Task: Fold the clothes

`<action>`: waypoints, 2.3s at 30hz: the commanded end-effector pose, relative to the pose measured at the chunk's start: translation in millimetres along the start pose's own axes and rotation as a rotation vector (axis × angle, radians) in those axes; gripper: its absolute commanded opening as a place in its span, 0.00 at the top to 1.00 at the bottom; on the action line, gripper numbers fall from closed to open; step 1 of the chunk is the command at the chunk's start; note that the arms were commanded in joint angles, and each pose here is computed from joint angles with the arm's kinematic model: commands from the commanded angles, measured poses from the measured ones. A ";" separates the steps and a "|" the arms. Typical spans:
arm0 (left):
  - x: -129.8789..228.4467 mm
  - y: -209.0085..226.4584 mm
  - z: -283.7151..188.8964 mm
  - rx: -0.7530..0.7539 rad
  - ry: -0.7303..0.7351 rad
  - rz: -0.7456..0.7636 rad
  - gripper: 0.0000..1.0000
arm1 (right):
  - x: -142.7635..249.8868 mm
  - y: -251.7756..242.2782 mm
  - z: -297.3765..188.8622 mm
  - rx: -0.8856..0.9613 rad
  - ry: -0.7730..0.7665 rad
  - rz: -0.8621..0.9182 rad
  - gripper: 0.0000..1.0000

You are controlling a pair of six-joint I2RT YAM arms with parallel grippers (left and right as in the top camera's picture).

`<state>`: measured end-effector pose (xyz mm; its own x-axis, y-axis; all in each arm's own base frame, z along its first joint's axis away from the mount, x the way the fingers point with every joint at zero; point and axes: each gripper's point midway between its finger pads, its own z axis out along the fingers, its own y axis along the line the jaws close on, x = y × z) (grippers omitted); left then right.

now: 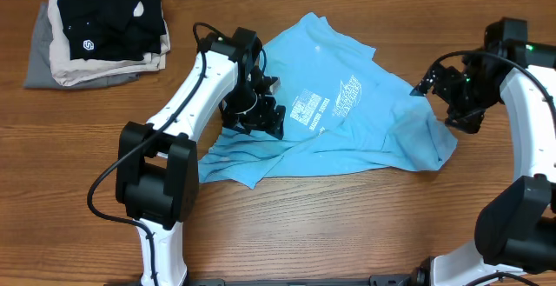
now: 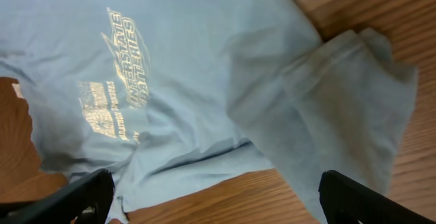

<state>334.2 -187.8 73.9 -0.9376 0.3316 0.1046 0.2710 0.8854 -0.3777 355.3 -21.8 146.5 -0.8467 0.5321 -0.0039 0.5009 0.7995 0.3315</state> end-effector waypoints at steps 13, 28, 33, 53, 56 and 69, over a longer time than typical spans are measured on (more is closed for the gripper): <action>-55.6 -2.8 -4.5 -0.007 -0.245 0.070 0.52 | 13.2 26.6 -2.8 -0.030 0.005 -0.017 0.00; -66.7 20.7 56.7 0.003 -0.157 -0.010 0.96 | 17.7 1.7 8.6 0.098 0.045 0.024 0.21; -64.7 26.0 68.2 0.000 -0.130 -0.021 0.96 | 27.9 -13.0 26.5 0.138 0.087 0.039 0.17; -62.4 52.5 64.5 -0.106 -0.127 -0.057 0.96 | 26.1 -97.7 65.1 0.376 0.003 0.261 0.95; -61.9 55.7 63.3 -0.105 -0.127 -0.066 0.96 | 22.0 -108.1 61.2 0.383 -0.009 0.300 0.96; -63.0 87.7 24.3 -0.096 -0.139 -0.171 0.96 | 2.5 -188.3 -3.2 0.474 -0.114 0.559 0.96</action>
<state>395.6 -153.1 5.7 -0.9838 0.1707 0.0540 0.1465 0.9410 -0.3049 259.6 -143.3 65.6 -0.4779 0.8777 0.0357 0.8706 0.4786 -0.1141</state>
